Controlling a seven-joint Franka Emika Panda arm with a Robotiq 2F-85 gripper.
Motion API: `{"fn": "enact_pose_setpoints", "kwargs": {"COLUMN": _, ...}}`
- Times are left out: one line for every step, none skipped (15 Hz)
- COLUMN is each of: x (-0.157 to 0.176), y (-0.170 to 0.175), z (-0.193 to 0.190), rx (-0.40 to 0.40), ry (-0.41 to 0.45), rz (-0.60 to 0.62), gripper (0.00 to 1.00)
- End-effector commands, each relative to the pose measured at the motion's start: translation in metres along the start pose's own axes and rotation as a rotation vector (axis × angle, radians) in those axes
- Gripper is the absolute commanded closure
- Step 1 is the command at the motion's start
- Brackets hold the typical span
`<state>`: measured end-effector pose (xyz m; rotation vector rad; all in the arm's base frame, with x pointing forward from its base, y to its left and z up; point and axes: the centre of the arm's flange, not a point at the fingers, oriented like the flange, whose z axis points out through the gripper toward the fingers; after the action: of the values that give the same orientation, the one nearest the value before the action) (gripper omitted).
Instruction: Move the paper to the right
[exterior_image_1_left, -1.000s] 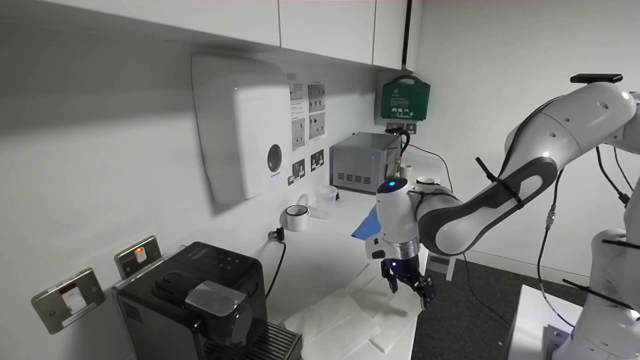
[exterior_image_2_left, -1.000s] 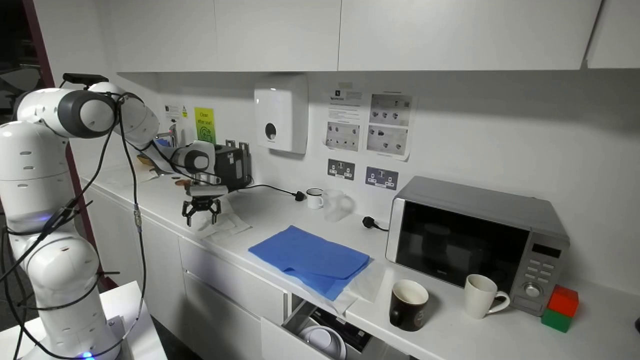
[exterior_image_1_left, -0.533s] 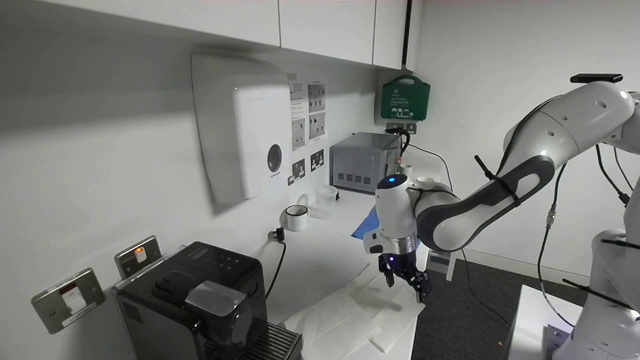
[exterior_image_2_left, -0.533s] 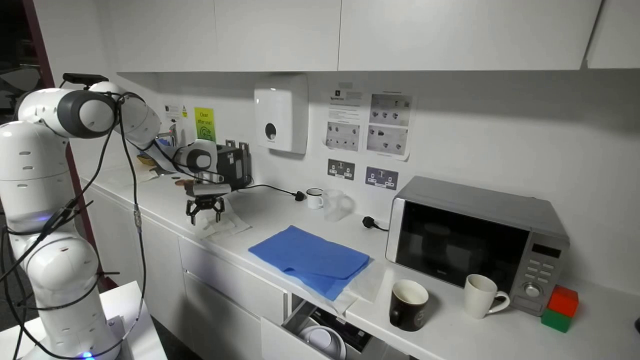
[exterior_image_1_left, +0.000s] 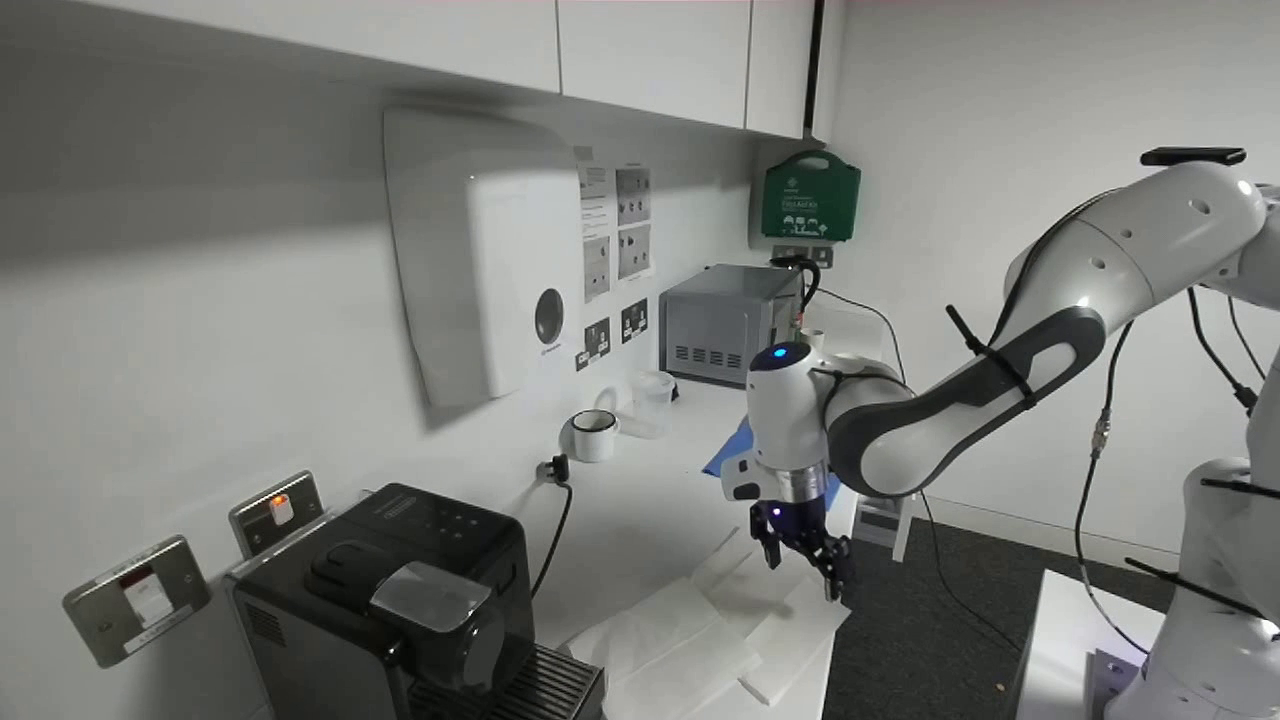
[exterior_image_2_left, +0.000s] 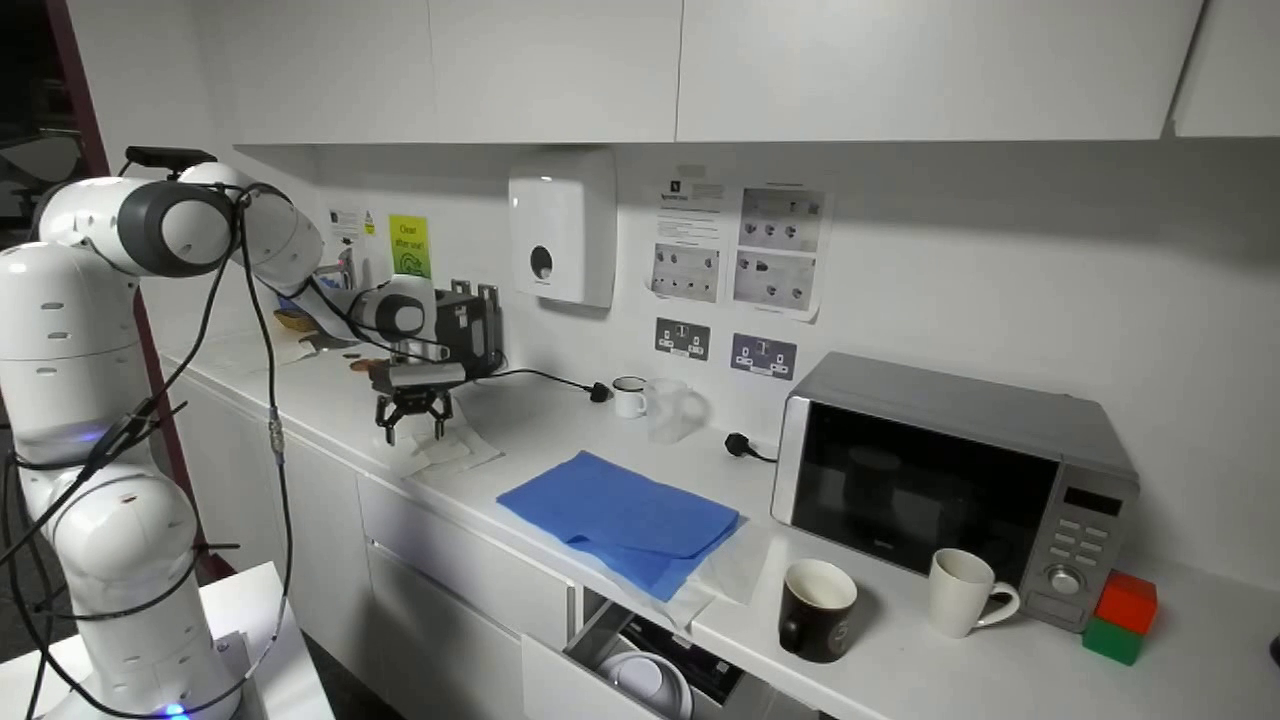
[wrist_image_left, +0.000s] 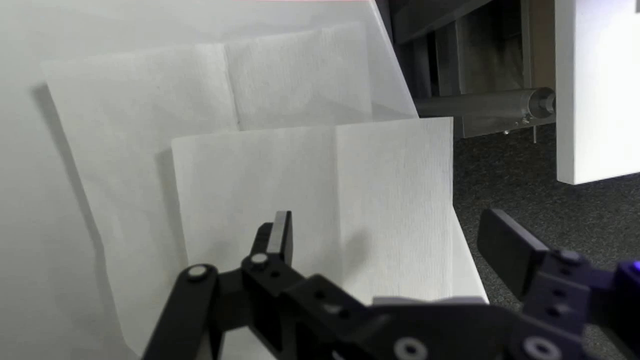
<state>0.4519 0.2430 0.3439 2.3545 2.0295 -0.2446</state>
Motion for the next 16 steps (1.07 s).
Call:
{"fn": "enact_pose_setpoints", "kwargs": {"x": 0.0, "y": 0.0, "z": -0.001, "rx": -0.001, "ry": 0.001, "rz": 0.0, "gripper": 0.0}}
{"fn": "enact_pose_setpoints", "kwargs": {"x": -0.001, "y": -0.001, "z": -0.006, "rx": -0.008, "ry": -0.003, "rz": 0.008, "gripper": 0.0}}
{"fn": "enact_pose_setpoints", "kwargs": {"x": 0.0, "y": 0.0, "z": -0.008, "rx": -0.008, "ry": -0.007, "rz": 0.01, "gripper": 0.0}}
{"fn": "enact_pose_setpoints", "kwargs": {"x": 0.001, "y": 0.001, "z": -0.008, "rx": -0.007, "ry": -0.009, "rz": 0.01, "gripper": 0.0}}
{"fn": "enact_pose_setpoints", "kwargs": {"x": 0.001, "y": 0.003, "z": -0.009, "rx": -0.006, "ry": -0.009, "rz": 0.009, "gripper": 0.0}}
{"fn": "enact_pose_setpoints", "kwargs": {"x": 0.001, "y": 0.005, "z": -0.01, "rx": -0.005, "ry": -0.007, "rz": 0.008, "gripper": 0.0}}
{"fn": "enact_pose_setpoints", "kwargs": {"x": 0.001, "y": 0.006, "z": -0.01, "rx": -0.007, "ry": -0.006, "rz": 0.008, "gripper": 0.0}}
{"fn": "enact_pose_setpoints", "kwargs": {"x": 0.001, "y": 0.007, "z": -0.011, "rx": -0.008, "ry": -0.003, "rz": 0.007, "gripper": 0.0}}
{"fn": "enact_pose_setpoints", "kwargs": {"x": 0.001, "y": 0.008, "z": -0.011, "rx": -0.008, "ry": -0.002, "rz": 0.006, "gripper": 0.0}}
{"fn": "enact_pose_setpoints", "kwargs": {"x": 0.001, "y": 0.01, "z": -0.009, "rx": -0.007, "ry": 0.0, "rz": 0.005, "gripper": 0.0}}
{"fn": "enact_pose_setpoints", "kwargs": {"x": 0.002, "y": 0.012, "z": -0.008, "rx": -0.004, "ry": 0.005, "rz": 0.003, "gripper": 0.0}}
{"fn": "enact_pose_setpoints", "kwargs": {"x": 0.002, "y": 0.014, "z": -0.006, "rx": -0.001, "ry": 0.008, "rz": 0.003, "gripper": 0.0}}
{"fn": "enact_pose_setpoints", "kwargs": {"x": 0.003, "y": 0.016, "z": -0.004, "rx": 0.005, "ry": 0.008, "rz": 0.001, "gripper": 0.0}}
{"fn": "enact_pose_setpoints", "kwargs": {"x": 0.003, "y": 0.017, "z": -0.001, "rx": 0.011, "ry": 0.009, "rz": -0.001, "gripper": 0.0}}
{"fn": "enact_pose_setpoints", "kwargs": {"x": 0.004, "y": 0.018, "z": 0.002, "rx": 0.018, "ry": 0.009, "rz": 0.0, "gripper": 0.0}}
{"fn": "enact_pose_setpoints", "kwargs": {"x": 0.005, "y": 0.019, "z": 0.006, "rx": 0.028, "ry": 0.013, "rz": -0.002, "gripper": 0.0}}
